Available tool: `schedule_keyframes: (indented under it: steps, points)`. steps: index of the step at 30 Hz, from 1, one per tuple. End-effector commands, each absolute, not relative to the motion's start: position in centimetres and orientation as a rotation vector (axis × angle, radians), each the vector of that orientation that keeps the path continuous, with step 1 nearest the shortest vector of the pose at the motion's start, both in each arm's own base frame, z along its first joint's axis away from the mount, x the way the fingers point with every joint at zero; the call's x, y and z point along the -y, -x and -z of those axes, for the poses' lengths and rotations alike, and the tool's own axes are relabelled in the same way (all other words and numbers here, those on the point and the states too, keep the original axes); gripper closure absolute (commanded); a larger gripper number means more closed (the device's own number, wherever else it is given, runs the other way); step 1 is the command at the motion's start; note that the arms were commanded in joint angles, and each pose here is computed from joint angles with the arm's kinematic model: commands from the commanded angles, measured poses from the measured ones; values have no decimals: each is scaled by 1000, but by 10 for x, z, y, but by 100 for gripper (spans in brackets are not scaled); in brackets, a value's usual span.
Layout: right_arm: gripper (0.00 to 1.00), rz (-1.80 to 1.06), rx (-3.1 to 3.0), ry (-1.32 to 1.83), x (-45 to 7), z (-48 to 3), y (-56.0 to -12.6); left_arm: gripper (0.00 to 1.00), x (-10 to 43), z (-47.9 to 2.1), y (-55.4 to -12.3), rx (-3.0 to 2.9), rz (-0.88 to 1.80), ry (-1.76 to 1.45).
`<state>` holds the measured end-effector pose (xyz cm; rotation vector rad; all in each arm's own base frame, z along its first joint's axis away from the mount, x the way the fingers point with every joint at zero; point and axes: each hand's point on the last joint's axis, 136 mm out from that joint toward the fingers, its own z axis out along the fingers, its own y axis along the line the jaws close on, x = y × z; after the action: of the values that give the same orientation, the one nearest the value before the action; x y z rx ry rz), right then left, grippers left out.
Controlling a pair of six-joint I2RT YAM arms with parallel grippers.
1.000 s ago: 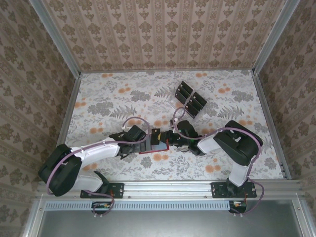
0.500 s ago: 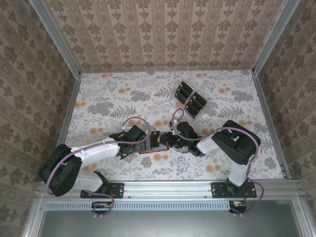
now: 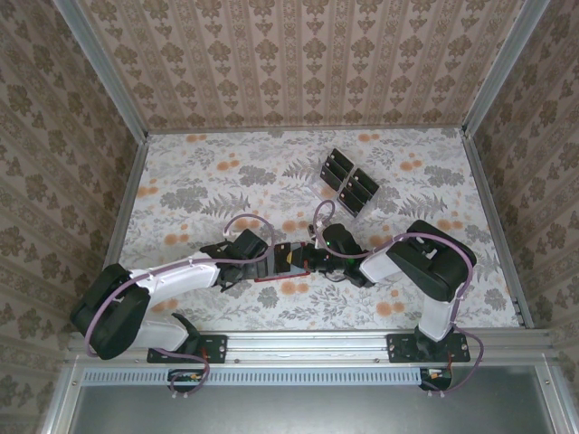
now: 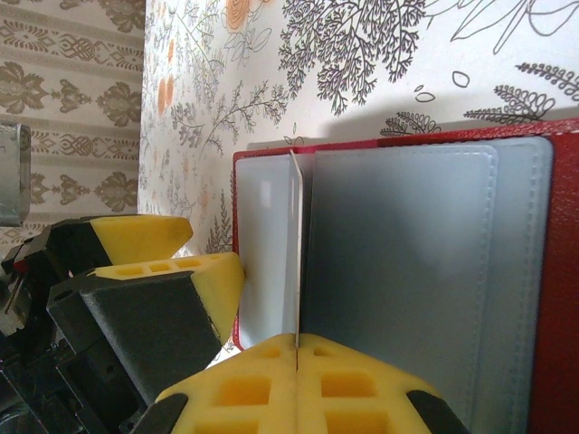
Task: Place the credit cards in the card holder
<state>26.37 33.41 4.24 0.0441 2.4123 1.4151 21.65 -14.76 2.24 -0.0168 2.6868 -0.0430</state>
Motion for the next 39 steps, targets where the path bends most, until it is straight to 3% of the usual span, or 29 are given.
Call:
schedule_keyframes:
  steps: [1, 39]
  points:
    - [100, -1415, -2463, -40, -332, -31, -253, 0, 138, -14, -208, -2709, -14, 21]
    - [98, -1382, -2665, 58, -361, -19, -247, 0, 149, -15, -212, -2704, 34, 10]
